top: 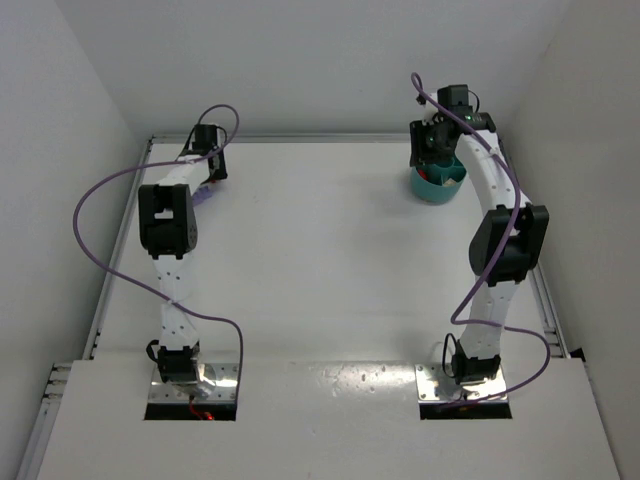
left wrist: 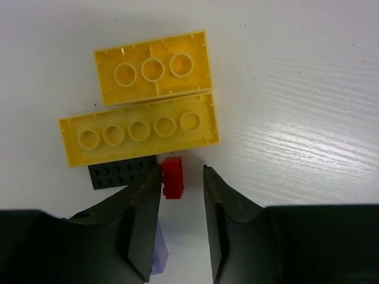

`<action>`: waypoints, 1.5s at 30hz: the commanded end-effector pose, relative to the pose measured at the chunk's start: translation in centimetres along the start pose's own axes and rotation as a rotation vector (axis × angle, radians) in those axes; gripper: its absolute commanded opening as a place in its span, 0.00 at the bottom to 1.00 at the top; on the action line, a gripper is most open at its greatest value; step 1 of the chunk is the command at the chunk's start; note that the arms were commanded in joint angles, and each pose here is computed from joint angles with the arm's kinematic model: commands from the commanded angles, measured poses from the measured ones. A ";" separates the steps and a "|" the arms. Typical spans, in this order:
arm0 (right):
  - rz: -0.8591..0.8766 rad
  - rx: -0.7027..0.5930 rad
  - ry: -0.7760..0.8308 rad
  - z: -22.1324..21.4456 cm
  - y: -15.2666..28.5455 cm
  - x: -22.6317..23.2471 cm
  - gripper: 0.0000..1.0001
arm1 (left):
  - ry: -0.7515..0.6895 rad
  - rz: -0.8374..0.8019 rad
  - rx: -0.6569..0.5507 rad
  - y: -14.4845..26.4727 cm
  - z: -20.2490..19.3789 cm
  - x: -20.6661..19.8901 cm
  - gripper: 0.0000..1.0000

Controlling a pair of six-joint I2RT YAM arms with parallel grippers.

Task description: Sort the legos into containers by color

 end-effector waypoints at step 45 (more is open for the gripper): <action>0.930 0.116 0.176 -10.8 8.7 18.6 0.48 | -0.115 -1.478 -0.383 37.6 -5.8 -11.3 0.05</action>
Point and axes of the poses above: each gripper's point midway between its finger pads, its own y axis back along the fingers, its own x axis along the line the jaws close on, z = x × y, the point moved 4 cm from there along y, back along the fingers, and after that the axes turned 14 degrees about -y, right-handed, at the moved point
